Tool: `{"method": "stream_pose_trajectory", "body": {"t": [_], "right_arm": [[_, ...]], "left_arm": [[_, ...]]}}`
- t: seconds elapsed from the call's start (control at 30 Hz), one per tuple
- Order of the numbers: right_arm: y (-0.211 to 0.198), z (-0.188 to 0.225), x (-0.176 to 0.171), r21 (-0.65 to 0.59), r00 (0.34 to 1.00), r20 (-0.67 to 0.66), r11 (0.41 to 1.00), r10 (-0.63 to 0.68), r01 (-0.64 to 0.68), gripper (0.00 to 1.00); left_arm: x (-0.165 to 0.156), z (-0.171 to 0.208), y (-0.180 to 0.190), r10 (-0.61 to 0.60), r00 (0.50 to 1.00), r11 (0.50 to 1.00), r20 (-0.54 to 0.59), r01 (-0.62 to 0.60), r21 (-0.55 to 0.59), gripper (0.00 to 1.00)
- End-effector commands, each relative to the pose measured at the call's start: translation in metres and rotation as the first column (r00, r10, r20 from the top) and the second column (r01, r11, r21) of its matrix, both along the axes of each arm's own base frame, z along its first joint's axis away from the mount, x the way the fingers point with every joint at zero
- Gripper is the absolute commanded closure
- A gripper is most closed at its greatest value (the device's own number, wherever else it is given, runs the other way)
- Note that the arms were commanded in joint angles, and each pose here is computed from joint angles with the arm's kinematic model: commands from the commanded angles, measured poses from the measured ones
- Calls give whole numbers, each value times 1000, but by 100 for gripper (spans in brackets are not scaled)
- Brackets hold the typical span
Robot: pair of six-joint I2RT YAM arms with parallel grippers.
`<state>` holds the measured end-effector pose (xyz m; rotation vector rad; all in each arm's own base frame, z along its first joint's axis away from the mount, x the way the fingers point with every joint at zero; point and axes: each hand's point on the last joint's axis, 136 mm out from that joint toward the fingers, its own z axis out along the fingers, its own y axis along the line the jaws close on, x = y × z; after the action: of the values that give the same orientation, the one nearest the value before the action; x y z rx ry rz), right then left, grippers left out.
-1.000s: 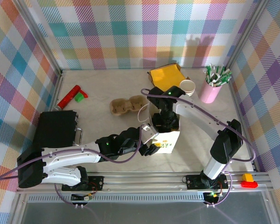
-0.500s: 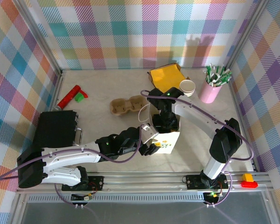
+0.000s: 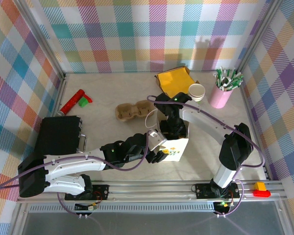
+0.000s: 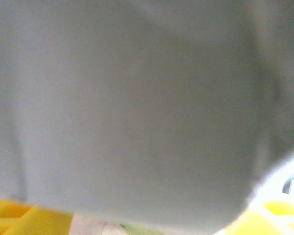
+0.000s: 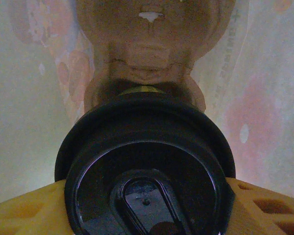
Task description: Pack the takeout coffee
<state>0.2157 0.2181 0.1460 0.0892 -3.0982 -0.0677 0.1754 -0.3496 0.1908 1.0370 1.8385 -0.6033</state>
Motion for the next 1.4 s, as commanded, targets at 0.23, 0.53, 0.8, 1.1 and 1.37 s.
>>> {"method": "stream_pose_trajectory", "body": {"t": [0.23,0.53,0.8,1.1,1.37], "right_arm": [[-2,-6,-1,-2,1000,-11,1000,2,-2,55],[-2,-10,0,1,1000,3,1000,0,0,55],[-4,-17,0,-1,1000,12,1000,-4,4,56],[-4,-26,0,-2,1000,12,1000,-5,5,55],[-5,-37,-2,-7,1000,-3,1000,-10,10,55]], "left_arm": [[6,6,0,17,1000,1000,22,-17,-19,25],[6,5,0,19,1000,1000,18,-19,-19,25],[6,5,0,22,1000,1000,17,-21,-20,25],[7,8,1,27,999,999,20,-26,-29,25],[6,8,4,30,999,999,21,-29,-29,25]]}}
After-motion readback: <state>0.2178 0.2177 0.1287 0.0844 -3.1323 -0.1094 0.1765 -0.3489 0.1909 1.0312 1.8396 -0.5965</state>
